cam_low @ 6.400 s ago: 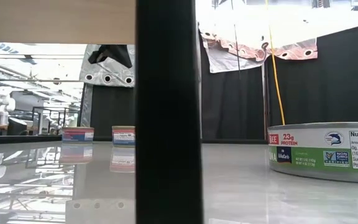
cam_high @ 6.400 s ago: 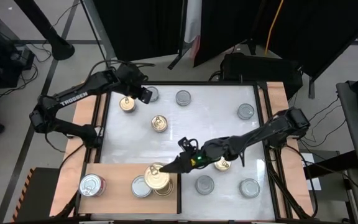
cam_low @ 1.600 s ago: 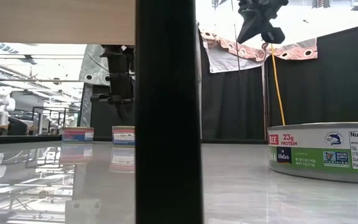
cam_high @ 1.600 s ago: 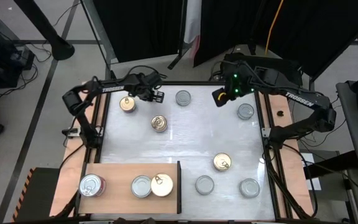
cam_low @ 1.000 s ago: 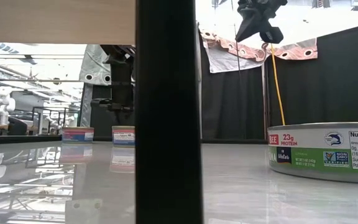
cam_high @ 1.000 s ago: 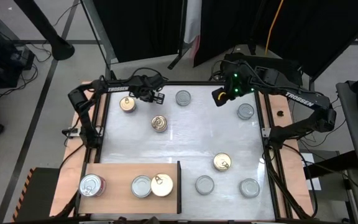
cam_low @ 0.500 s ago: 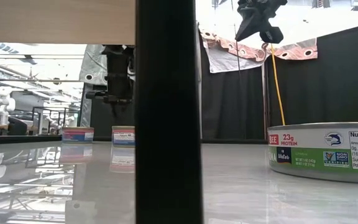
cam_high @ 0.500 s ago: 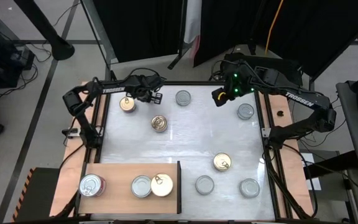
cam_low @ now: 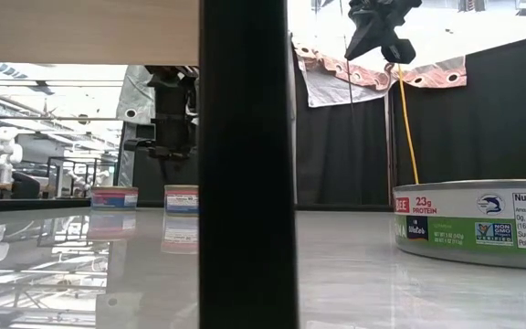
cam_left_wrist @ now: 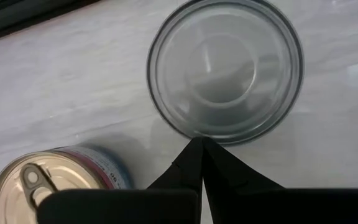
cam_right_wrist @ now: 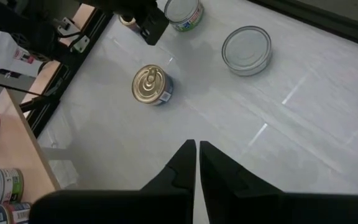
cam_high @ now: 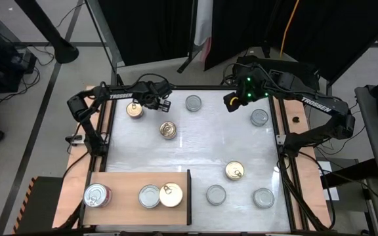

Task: Stack canned seafood by type on shelf
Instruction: Put the green blue tuna can on the shelf

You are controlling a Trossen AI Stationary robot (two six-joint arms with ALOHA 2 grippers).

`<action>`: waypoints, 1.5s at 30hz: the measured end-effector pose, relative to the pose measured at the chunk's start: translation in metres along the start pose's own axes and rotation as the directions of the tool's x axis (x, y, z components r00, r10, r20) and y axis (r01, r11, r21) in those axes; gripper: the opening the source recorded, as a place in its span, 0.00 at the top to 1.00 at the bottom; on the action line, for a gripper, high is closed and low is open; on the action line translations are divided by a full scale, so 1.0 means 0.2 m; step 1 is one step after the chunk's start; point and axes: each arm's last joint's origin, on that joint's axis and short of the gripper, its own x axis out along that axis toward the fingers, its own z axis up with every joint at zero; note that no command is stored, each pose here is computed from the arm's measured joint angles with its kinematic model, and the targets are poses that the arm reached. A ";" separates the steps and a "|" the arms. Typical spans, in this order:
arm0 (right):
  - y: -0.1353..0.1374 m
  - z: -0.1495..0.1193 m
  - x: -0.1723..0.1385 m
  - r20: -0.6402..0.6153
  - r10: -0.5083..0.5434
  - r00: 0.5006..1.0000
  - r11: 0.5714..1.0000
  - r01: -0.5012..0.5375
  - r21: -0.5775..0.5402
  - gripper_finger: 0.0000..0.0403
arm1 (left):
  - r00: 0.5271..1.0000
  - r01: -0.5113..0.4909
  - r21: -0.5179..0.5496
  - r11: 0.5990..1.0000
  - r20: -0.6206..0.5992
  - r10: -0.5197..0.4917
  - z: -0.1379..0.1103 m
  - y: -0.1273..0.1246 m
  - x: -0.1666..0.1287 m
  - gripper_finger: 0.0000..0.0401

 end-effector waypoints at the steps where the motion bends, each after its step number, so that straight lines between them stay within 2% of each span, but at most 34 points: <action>1: 0.00 0.00 0.00 0.000 0.000 1.000 1.000 0.000 -0.001 0.97 | 1.000 0.000 0.002 1.000 0.000 0.000 0.00 0.00 0.00 0.97; 15: 0.01 -0.02 0.00 -0.017 0.001 1.000 1.000 -0.001 -0.001 0.97 | 1.000 -0.003 0.041 0.999 -0.021 0.004 -0.04 -0.01 -0.02 0.97; 20: 0.04 -0.13 0.01 -0.176 -0.042 0.984 0.995 0.056 0.078 0.97 | 0.996 0.086 0.131 0.988 0.009 -0.088 -0.09 -0.04 -0.16 0.97; 23: 0.10 -0.24 0.04 -0.262 -0.042 0.964 0.991 0.074 0.115 0.97 | 0.988 0.146 0.166 0.975 0.022 -0.152 -0.12 -0.06 -0.24 0.97; 25: 0.13 -0.32 0.07 -0.307 -0.073 0.949 0.981 0.124 0.150 0.97 | 0.982 0.182 0.184 0.966 0.018 -0.188 -0.13 -0.06 -0.28 0.97; 28: 0.10 -0.43 0.11 -0.358 -0.200 0.912 0.934 0.289 0.213 0.97 | 0.966 0.251 0.212 0.944 0.007 -0.258 -0.15 -0.08 -0.32 0.97; 31: 0.02 -0.48 0.17 -0.414 -0.290 0.863 0.856 0.428 0.291 0.97 | 0.948 0.313 0.251 0.916 -0.025 -0.317 -0.16 -0.09 -0.34 0.97; 36: -0.13 -0.52 0.25 -0.439 -0.401 0.804 0.762 0.559 0.327 0.97 | 0.917 0.396 0.319 0.861 -0.085 -0.390 -0.18 -0.11 -0.36 0.97; 42: -0.39 -0.54 0.36 -0.479 -0.480 0.734 0.614 0.672 0.414 0.97 | 0.875 0.484 0.354 0.800 -0.172 -0.453 -0.22 -0.15 -0.38 0.97; 45: -0.50 -0.56 0.39 -0.494 -0.497 0.713 0.512 0.701 0.496 0.98 | 0.851 0.525 0.347 0.778 -0.213 -0.480 -0.26 -0.17 -0.39 0.97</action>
